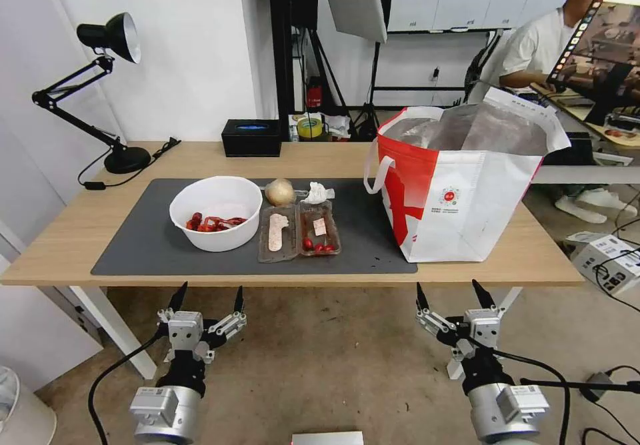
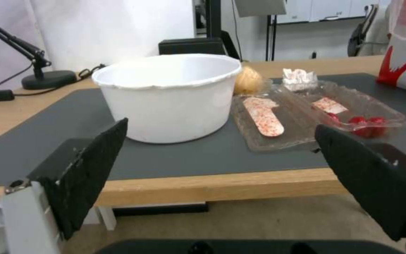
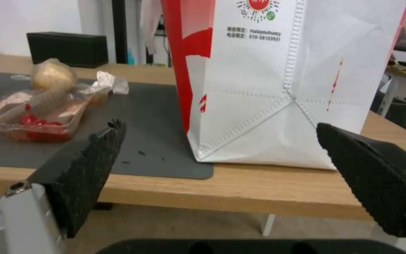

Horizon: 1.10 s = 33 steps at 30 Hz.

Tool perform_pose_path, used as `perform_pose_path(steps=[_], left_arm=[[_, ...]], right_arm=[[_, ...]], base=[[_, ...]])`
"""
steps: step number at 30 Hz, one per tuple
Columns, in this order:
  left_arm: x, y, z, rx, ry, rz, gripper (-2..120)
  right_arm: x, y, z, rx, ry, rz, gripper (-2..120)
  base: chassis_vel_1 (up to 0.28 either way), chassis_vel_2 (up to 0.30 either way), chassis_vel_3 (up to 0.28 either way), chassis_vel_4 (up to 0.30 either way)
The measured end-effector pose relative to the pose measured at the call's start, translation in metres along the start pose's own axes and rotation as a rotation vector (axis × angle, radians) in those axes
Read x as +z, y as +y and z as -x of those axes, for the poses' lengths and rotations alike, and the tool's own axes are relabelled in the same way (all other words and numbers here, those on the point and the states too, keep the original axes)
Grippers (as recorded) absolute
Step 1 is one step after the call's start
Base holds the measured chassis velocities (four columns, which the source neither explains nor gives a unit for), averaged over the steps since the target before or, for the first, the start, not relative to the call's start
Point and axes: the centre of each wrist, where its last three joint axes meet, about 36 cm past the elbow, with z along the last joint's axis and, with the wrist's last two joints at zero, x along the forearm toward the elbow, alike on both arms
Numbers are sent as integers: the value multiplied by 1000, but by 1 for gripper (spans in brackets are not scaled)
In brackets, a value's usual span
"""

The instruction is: Pick up the trash from the table and place it into the takeout bag.

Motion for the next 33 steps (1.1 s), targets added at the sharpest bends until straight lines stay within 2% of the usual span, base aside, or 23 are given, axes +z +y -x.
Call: perform_pose_path(steps=[17,21,24,25,27,33], left_arm=[[0,0,0,0,0,0,100],[-6,6,9,-20,10,-28,100],[-26,21,33,-66,30,-90,100],[-26,21,33,-66,30,-90,100],[-36,28,43,-80,31,-131,100],[-36,29,46,-76,14,-169,100]], right_arm=[[0,-1,0,-2,0,-1,100],[-2,-5,3,-16,5,-5,100],[-10,-26,16,-57,31,-28,100],[-10,-26,16,-57,31,-28,100],[-20,-45,29,-94,55,-52,100],[-40,-71,50,-157,92,-82,100]], base=[[0,0,0,0],[0,0,0,0],[0,0,0,0],[0,0,0,0],[0,0,0,0],[0,0,0,0]])
